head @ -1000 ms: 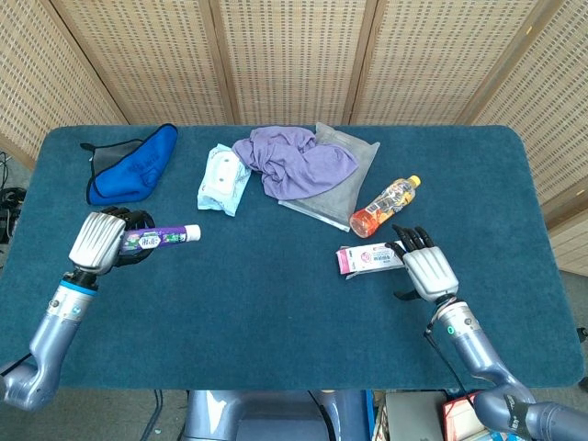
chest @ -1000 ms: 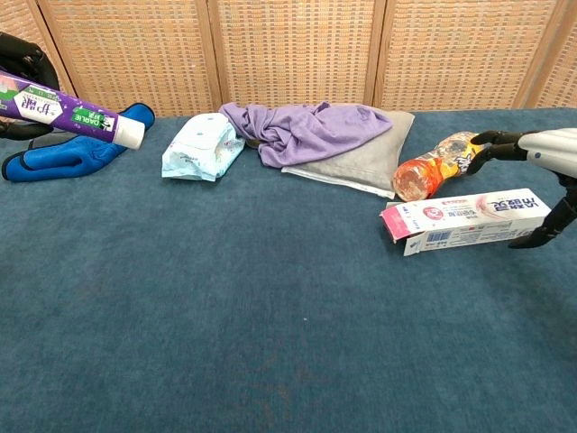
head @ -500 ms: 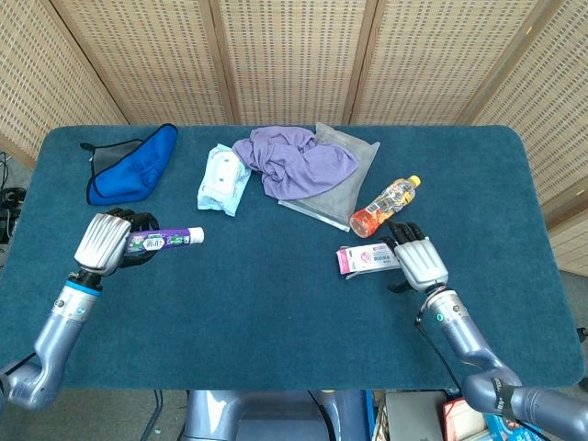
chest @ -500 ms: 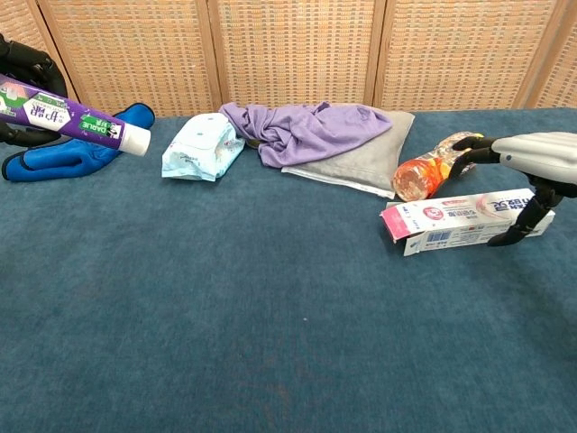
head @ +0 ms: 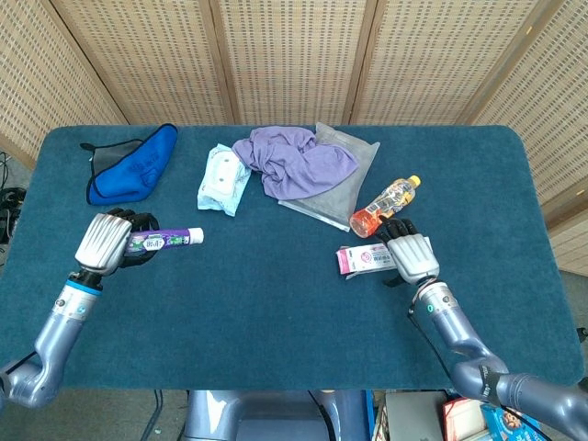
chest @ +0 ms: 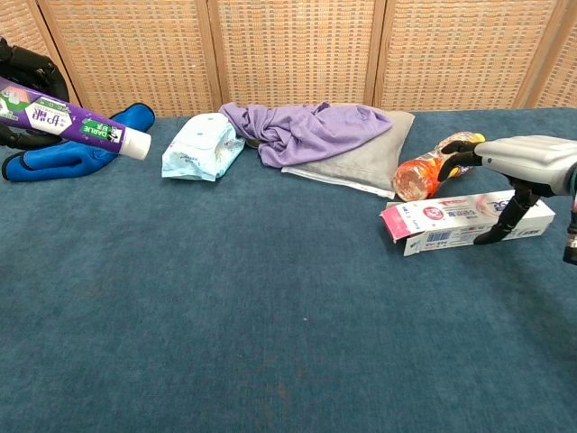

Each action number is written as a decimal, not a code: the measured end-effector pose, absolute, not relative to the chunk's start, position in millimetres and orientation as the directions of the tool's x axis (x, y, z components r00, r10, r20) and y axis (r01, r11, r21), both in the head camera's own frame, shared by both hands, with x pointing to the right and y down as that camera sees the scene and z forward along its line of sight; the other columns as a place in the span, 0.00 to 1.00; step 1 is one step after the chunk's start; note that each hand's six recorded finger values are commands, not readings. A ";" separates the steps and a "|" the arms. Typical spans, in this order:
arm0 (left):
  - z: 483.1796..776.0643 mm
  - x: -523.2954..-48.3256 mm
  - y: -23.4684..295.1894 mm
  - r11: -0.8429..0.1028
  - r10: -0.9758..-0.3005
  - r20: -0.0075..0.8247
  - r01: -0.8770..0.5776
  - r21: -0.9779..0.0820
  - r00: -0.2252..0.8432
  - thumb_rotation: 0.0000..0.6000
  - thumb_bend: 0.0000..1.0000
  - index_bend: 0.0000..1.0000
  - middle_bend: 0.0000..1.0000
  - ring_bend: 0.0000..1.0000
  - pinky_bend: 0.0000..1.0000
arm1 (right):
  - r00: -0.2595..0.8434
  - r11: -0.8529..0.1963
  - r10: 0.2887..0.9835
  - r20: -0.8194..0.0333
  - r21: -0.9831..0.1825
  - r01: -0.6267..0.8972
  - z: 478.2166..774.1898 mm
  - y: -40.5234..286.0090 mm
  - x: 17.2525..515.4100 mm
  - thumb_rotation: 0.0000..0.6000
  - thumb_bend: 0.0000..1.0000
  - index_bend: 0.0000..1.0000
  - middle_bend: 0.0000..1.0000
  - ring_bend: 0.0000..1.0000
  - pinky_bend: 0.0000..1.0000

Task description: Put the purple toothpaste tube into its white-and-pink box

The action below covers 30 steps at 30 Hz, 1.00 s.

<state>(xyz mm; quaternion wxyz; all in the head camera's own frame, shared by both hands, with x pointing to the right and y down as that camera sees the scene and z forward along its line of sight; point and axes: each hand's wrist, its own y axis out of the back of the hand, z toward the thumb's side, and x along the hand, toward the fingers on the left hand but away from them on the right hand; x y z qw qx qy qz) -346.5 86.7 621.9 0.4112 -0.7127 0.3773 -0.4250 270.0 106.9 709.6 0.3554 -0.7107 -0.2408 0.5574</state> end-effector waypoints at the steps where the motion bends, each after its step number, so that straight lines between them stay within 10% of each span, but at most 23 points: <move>1: 622.1 -345.9 87.0 -0.378 -0.887 0.296 -0.187 -0.907 0.356 1.00 0.29 0.79 0.62 0.52 0.49 | 0.261 -0.633 0.738 -0.623 -0.772 -0.055 710.8 106.5 269.8 1.00 0.14 0.20 0.00 0.00 0.00; 18: 618.6 -343.6 86.8 -0.369 -0.885 0.283 -0.186 -0.911 0.369 1.00 0.29 0.79 0.62 0.52 0.49 | 0.215 -0.663 0.719 -0.661 -0.745 -0.073 735.4 108.3 280.1 1.00 0.14 0.21 0.01 0.00 0.00; 30: 618.6 -344.7 87.9 -0.370 -0.885 0.285 -0.184 -0.911 0.368 1.00 0.29 0.79 0.62 0.52 0.49 | 0.184 -0.663 0.726 -0.663 -0.745 -0.069 740.8 114.3 294.3 1.00 0.14 0.45 0.29 0.10 0.11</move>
